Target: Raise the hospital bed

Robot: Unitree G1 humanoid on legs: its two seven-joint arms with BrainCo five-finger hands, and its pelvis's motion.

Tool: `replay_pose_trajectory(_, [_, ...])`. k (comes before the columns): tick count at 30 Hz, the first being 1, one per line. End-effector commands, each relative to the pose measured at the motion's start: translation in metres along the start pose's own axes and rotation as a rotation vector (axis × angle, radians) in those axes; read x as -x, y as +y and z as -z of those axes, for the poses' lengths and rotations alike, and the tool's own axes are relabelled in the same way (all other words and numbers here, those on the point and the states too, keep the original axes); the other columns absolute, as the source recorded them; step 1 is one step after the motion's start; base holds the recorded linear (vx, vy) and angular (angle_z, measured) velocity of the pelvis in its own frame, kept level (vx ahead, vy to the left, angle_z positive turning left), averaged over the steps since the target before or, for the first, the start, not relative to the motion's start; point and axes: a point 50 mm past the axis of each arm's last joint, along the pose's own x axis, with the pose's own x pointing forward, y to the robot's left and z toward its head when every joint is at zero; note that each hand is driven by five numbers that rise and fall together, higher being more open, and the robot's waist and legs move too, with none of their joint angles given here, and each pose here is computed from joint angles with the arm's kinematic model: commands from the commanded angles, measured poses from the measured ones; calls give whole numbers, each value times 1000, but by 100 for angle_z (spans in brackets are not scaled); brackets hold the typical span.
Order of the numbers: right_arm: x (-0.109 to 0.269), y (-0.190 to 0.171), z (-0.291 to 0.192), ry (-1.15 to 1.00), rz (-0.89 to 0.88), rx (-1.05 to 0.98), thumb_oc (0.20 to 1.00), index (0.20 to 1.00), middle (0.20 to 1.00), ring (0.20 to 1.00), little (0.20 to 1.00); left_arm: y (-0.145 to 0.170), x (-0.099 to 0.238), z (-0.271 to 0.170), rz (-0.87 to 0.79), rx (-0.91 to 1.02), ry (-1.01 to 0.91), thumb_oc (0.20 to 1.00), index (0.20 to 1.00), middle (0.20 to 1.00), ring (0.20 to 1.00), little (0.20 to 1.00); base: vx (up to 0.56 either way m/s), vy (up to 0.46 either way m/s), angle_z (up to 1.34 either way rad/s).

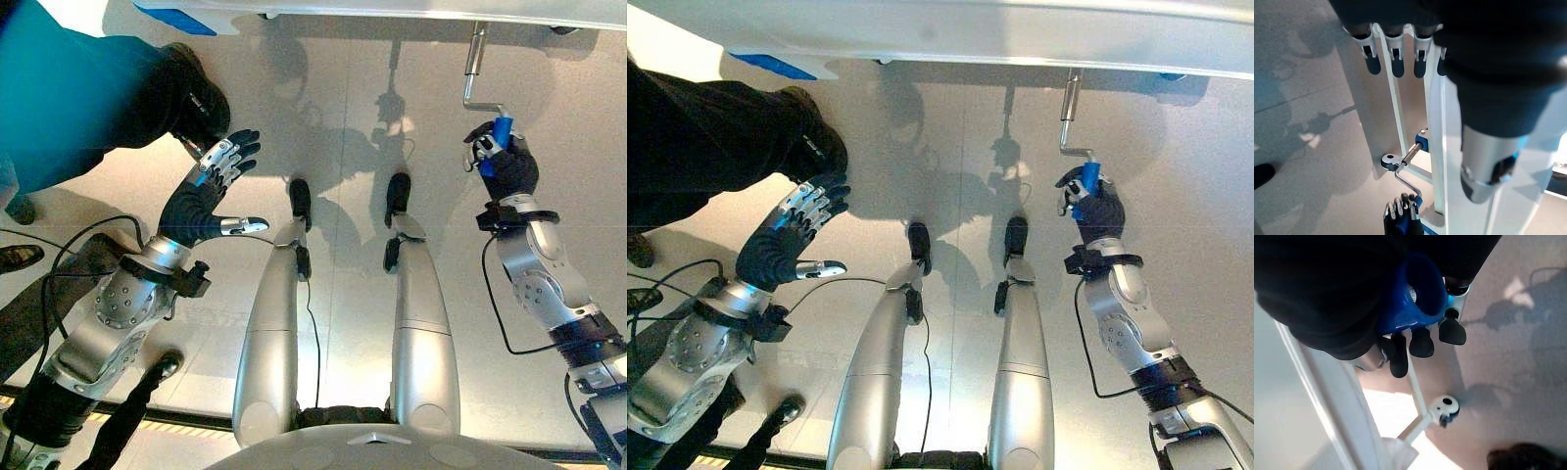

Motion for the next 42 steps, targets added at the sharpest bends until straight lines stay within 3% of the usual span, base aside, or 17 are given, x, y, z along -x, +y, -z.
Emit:
replay_pose_trajectory(1, [-4,90,-92,-480,-493,-19,200,200,200,200,200,-8,4,-14,26,-1,-74,1000,1000,1000,1000,1000,0,0,0])
replay_pose_trajectory(11, [-35,139,-87,-434,-596,4,200,200,200,200,200,-12,-1,-14,23,26,-91,1000,1000,1000,1000,1000,5,28,0])
replay_pose_trajectory(22, [-93,132,-43,-233,-348,192,200,200,200,200,200,-15,-8,-15,22,64,-131,1000,1000,1000,1000,1000,7,31,4])
replay_pose_trajectory(25, [-123,95,-17,-81,-76,333,200,200,200,200,200,-19,-14,-15,38,87,-150,1000,1000,1000,1000,1000,7,44,9])
replay_pose_trajectory(30, [-127,49,3,68,135,410,200,200,200,200,200,-24,-21,-13,58,119,-167,1000,1000,1000,1000,1000,4,31,7])
replay_pose_trajectory(32, [-119,0,8,172,340,426,200,200,200,200,200,-29,-25,-15,91,135,-185,1000,1000,1000,1000,1000,0,34,5])
replay_pose_trajectory(42, [-76,-90,3,272,665,408,200,200,200,200,200,-36,-32,-15,136,165,-197,1000,1000,1000,1000,1000,-1,7,4])
